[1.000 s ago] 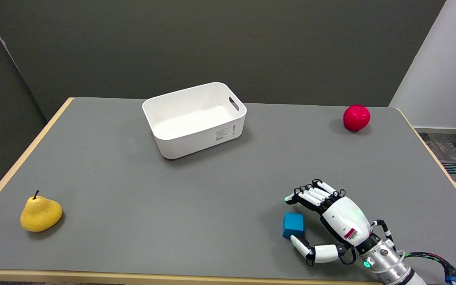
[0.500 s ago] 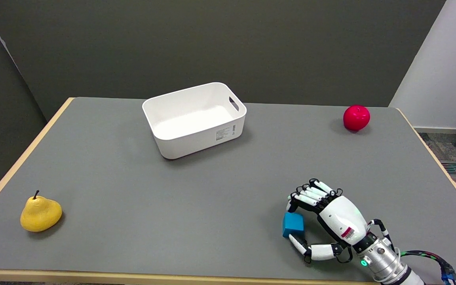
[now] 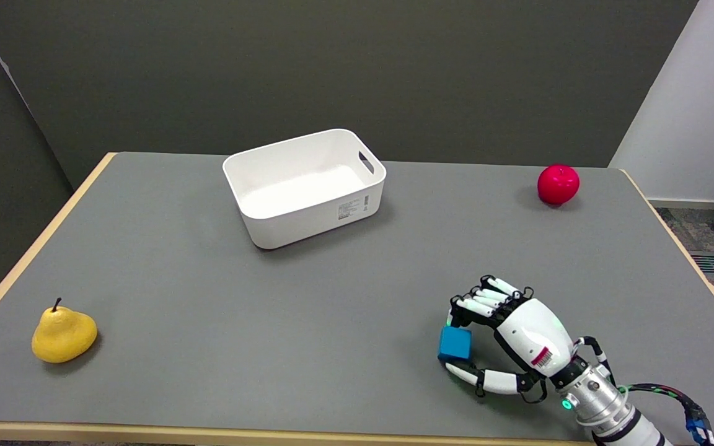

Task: Pick up the cube.

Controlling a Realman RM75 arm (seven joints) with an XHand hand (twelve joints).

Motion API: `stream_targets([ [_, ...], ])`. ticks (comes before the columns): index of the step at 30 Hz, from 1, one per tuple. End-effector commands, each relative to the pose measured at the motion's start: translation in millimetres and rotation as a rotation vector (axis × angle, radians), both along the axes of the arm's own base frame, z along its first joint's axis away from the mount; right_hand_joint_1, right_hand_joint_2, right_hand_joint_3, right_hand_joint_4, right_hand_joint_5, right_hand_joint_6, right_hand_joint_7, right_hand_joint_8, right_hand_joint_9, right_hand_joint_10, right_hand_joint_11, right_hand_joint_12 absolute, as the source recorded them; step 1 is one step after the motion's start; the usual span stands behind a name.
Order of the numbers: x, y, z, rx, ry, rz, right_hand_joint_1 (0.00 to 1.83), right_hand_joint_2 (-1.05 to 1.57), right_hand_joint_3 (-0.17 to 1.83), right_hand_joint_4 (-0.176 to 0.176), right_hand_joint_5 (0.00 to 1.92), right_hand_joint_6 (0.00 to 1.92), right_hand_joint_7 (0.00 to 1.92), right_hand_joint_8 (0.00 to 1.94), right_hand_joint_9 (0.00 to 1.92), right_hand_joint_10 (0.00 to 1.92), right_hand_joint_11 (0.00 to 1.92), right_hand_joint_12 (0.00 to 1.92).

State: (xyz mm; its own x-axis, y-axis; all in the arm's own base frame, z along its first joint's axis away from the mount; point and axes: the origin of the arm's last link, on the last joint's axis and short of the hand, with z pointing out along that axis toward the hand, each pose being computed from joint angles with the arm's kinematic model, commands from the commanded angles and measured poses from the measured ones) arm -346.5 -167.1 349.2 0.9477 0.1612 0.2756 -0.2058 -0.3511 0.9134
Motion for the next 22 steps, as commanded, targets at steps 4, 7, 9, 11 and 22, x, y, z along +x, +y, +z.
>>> stream_targets([
  [4, 51, -39, 14, -0.022, 0.113, 0.173, 1.18, 0.88, 0.71, -0.029, 0.71, 1.56, 0.91, 1.34, 0.77, 1.38, 0.45, 1.61],
  [7, 71, -57, 18, -0.047, 0.142, 0.218, 1.18, 0.87, 0.73, -0.034, 0.71, 1.56, 0.92, 1.36, 0.79, 1.41, 0.47, 1.62],
  [9, 84, -71, 21, -0.061, 0.151, 0.236, 1.19, 0.88, 0.71, -0.037, 0.72, 1.53, 0.93, 1.35, 0.81, 1.43, 0.49, 1.65],
  [11, 103, -89, 21, -0.068, 0.159, 0.268, 1.19, 0.87, 0.72, -0.037, 0.72, 1.53, 0.93, 1.35, 0.81, 1.44, 0.49, 1.65],
  [22, 167, -188, -16, -0.070, 0.212, 0.281, 1.19, 0.86, 0.73, -0.040, 0.72, 1.53, 0.93, 1.37, 0.82, 1.47, 0.50, 1.65],
])
